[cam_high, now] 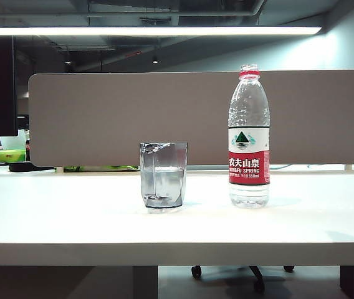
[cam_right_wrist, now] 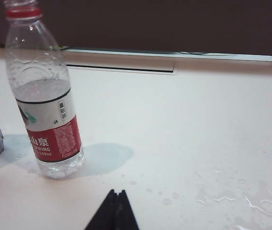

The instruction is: Pick up the mineral water bottle on the table and pour water into the mug until it's half full.

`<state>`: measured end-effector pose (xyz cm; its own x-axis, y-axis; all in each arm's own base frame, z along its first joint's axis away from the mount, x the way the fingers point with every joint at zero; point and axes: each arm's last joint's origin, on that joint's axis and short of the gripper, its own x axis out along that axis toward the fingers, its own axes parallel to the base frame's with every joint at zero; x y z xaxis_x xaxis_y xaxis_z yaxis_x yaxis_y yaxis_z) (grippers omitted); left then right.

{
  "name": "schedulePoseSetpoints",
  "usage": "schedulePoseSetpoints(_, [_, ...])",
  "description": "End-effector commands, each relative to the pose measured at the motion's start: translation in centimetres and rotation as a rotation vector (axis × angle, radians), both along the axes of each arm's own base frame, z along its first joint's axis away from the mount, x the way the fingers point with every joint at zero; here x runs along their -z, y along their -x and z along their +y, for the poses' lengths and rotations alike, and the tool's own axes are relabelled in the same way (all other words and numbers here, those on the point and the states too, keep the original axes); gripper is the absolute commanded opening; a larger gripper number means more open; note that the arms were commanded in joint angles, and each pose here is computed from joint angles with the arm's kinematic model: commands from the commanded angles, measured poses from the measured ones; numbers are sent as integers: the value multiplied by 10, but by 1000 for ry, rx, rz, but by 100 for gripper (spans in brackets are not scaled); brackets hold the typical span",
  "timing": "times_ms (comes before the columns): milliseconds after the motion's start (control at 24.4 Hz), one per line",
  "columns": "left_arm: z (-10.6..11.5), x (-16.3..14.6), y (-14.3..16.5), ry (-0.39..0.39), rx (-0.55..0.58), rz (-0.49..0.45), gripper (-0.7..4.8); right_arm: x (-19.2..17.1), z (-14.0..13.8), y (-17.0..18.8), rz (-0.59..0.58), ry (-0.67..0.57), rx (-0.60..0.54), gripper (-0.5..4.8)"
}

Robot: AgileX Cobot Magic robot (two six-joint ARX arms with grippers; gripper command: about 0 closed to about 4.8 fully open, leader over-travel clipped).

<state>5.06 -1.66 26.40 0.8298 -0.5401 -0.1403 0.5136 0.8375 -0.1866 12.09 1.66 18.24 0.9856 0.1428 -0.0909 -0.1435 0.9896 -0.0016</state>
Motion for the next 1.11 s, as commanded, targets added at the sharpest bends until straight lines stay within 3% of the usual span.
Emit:
schedulePoseSetpoints(41, [0,-1,0,0,5,-10,22,6,-2,6,61,-1,-19,-7])
schedulePoseSetpoints(657, [0,-1,0,0,5,-10,22,35,-11,20,96,5,79,-7])
schedulePoseSetpoints(1109, [0,-1,0,0,4,-11,22,28,-12,24,9,-1,93,-7])
